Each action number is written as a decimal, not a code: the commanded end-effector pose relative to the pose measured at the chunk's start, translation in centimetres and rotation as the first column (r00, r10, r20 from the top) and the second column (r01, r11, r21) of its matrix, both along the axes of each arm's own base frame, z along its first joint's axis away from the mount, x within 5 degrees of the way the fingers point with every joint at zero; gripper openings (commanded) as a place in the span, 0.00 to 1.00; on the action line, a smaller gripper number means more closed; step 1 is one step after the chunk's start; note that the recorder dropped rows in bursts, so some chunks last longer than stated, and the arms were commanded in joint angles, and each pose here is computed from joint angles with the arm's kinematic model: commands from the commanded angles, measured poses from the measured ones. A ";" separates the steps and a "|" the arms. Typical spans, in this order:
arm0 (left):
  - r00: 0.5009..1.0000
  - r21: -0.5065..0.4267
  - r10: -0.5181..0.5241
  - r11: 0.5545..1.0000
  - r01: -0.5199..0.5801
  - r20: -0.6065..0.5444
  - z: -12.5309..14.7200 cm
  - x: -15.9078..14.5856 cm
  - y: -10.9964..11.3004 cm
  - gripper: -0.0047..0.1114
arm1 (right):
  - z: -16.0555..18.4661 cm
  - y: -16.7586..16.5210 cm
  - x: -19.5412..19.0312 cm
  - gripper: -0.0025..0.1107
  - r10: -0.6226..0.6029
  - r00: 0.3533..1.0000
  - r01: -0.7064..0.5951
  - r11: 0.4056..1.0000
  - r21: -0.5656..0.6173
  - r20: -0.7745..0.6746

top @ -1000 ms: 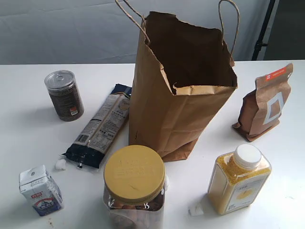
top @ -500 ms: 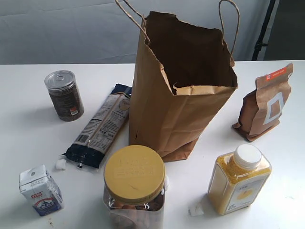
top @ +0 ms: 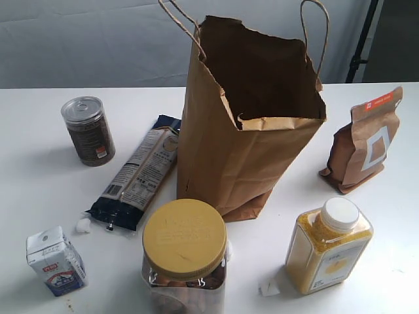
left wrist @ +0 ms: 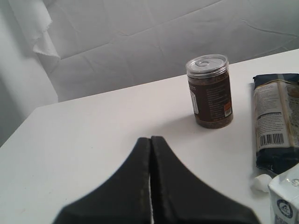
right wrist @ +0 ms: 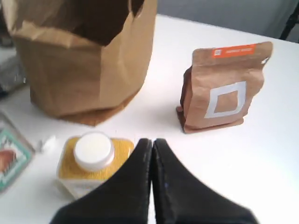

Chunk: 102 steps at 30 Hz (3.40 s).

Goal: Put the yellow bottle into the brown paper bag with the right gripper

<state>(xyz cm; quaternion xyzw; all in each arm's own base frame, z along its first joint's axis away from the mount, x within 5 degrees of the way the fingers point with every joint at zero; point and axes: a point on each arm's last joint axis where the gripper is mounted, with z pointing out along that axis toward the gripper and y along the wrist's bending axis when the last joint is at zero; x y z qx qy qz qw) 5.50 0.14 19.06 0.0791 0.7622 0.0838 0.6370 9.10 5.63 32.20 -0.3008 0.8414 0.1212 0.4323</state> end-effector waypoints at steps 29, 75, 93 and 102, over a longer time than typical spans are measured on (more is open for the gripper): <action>1.000 -0.007 0.001 1.000 -0.001 0.003 -0.1 0.0 0.0 0.04 | -10.9 14.2 9.1 0.36 0.589 0.571 -0.795 0.222 -0.565 -0.572; 1.000 -0.007 0.001 1.000 -0.001 0.003 -0.1 0.0 0.0 0.04 | 6.7 16.7 10.7 0.02 0.256 0.848 -0.310 0.950 0.042 0.463; 1.000 -0.007 0.001 1.000 -0.001 0.003 -0.1 0.0 0.0 0.04 | -0.8 23.3 17.7 0.44 0.265 0.957 -0.232 0.943 -0.239 0.117; 1.000 -0.007 0.001 1.000 -0.001 0.003 -0.1 0.0 0.0 0.04 | -0.8 23.2 17.7 0.59 0.239 0.966 -0.213 0.953 -0.215 0.102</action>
